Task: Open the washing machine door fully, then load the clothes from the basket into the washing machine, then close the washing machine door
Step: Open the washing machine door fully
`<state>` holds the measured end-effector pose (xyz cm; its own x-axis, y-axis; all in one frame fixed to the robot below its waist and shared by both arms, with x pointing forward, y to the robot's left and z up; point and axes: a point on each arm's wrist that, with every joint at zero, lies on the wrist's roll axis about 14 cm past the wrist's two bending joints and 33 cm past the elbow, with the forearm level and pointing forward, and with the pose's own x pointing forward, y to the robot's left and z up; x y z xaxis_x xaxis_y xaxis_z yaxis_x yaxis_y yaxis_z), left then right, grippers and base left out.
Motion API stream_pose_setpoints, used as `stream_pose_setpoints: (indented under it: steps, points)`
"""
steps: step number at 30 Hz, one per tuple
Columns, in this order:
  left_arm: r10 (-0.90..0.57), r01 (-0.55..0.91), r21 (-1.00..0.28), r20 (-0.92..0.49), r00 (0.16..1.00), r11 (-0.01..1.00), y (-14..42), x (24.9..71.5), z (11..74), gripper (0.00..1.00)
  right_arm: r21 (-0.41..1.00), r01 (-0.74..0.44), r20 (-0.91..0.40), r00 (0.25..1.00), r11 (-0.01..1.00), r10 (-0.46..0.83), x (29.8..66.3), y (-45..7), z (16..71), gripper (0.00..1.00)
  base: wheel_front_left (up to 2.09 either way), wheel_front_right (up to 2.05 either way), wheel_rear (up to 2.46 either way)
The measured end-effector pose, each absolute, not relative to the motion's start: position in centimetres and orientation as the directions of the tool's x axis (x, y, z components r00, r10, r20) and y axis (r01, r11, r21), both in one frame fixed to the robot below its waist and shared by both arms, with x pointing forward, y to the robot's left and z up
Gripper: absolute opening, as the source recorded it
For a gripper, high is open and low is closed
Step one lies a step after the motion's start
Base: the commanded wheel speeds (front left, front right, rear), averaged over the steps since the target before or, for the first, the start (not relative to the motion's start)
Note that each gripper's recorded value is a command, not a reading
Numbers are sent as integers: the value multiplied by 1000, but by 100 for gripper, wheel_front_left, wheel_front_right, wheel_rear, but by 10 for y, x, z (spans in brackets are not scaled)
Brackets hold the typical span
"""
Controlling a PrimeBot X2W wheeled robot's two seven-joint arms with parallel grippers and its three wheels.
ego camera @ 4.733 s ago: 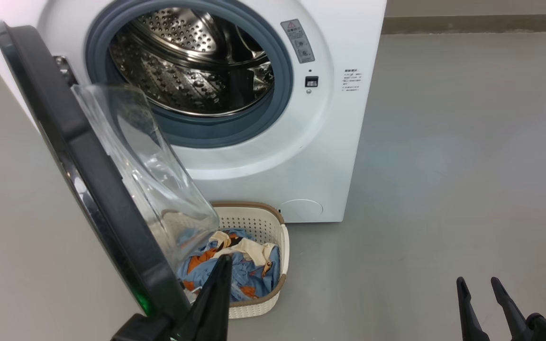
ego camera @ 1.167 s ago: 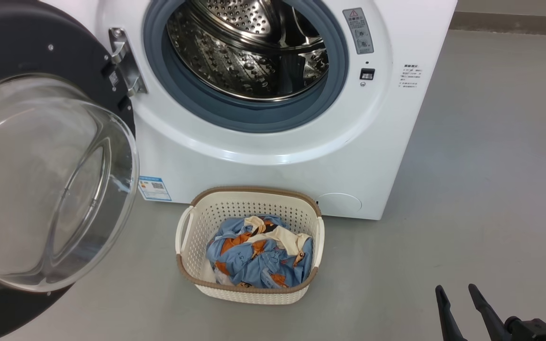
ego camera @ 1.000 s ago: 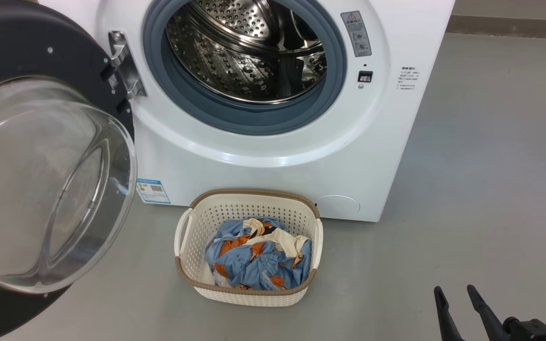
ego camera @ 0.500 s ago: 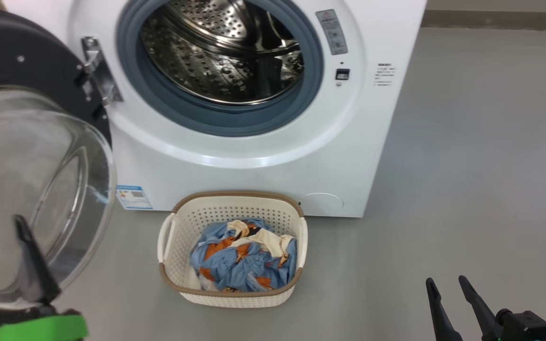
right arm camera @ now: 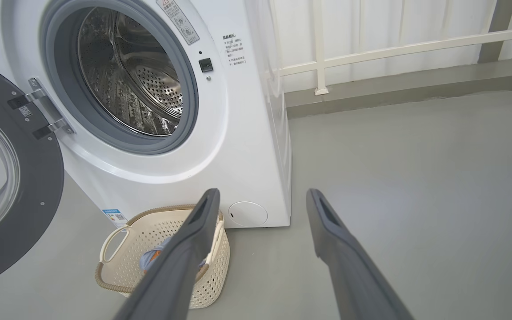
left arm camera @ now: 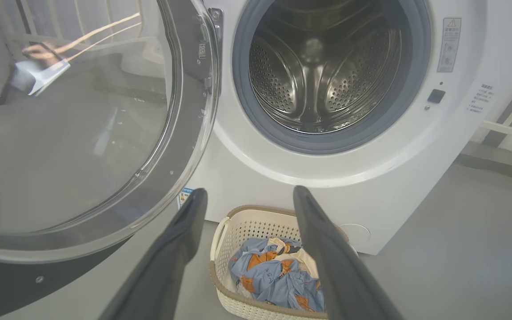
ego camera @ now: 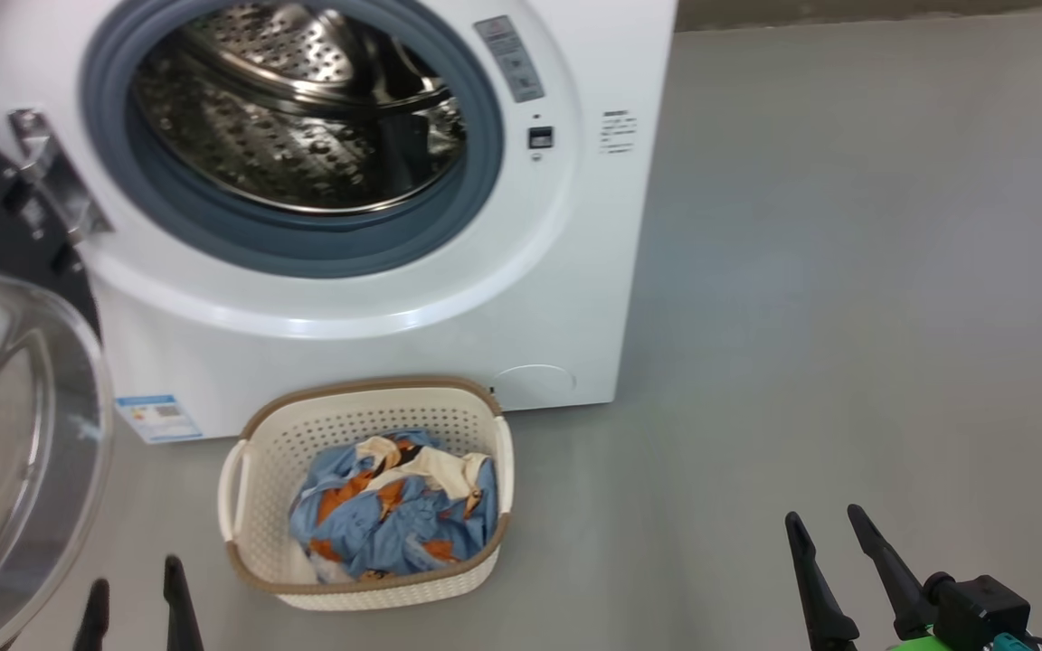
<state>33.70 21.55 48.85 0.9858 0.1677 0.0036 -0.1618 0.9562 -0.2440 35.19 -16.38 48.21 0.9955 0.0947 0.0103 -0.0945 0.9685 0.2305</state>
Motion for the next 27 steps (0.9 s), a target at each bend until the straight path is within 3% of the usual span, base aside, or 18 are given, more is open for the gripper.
stream_pose_setpoints:
  steps: [6, 27]
  points:
    - [116, -130, -263, -67, 991, 956, 202, 332, 466, 100, 228, -53, 26, 998, 972, 48, 343, -178, 487, 100, 0, 0, 0]
    - [119, -132, -217, -72, 990, 967, 204, 330, 463, 100, 227, -37, 33, 999, 973, 30, 340, -184, 490, 100, 0, 0, 0]
